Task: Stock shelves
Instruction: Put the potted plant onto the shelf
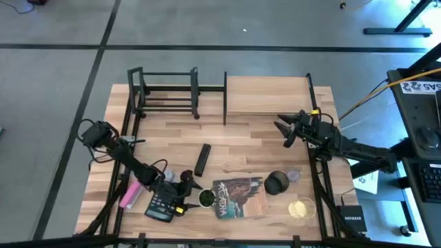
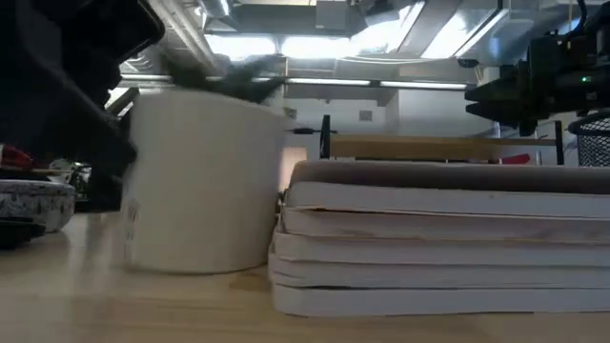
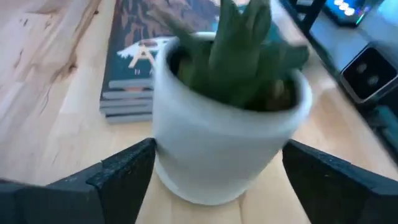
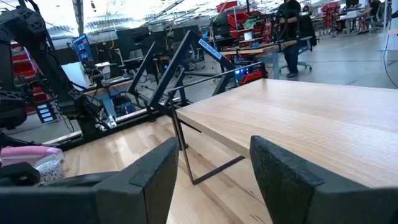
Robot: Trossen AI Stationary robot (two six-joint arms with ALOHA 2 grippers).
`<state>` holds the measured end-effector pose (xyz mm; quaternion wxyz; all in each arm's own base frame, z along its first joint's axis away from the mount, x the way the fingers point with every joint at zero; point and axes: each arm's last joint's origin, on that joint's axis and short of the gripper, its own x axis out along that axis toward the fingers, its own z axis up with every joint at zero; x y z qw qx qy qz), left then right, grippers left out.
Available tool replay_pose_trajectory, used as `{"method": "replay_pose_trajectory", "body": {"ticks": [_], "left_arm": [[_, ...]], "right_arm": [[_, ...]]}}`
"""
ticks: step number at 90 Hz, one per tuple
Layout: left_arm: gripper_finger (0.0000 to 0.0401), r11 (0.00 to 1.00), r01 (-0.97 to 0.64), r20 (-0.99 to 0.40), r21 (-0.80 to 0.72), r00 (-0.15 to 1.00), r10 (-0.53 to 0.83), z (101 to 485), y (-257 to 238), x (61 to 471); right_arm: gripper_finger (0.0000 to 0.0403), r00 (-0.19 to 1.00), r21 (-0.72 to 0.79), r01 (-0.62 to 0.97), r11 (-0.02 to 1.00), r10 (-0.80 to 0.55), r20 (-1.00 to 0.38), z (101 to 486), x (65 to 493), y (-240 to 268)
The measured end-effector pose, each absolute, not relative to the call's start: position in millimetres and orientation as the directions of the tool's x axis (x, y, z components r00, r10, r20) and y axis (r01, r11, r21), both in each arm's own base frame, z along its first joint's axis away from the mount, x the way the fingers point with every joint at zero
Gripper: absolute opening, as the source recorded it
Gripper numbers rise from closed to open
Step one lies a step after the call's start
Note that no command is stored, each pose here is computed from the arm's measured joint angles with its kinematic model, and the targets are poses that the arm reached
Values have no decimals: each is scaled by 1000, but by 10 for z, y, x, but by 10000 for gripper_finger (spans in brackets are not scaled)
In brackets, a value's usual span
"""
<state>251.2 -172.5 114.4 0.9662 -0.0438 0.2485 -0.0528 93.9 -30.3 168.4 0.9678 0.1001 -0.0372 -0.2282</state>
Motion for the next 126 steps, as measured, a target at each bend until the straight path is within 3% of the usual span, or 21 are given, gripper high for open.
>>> {"method": "replay_pose_trajectory", "body": {"ticks": [92,126], "left_arm": [[357,982,-25,-321,-189,946,-38,951,-1856,2860],[303,982,-112,-296,-154,953,62,951,-1893,2899]], "right_arm": [[186,893,211,434,876,-449,26,1684,939,-303],[186,893,211,434,876,-449,26,1684,939,-303]]}}
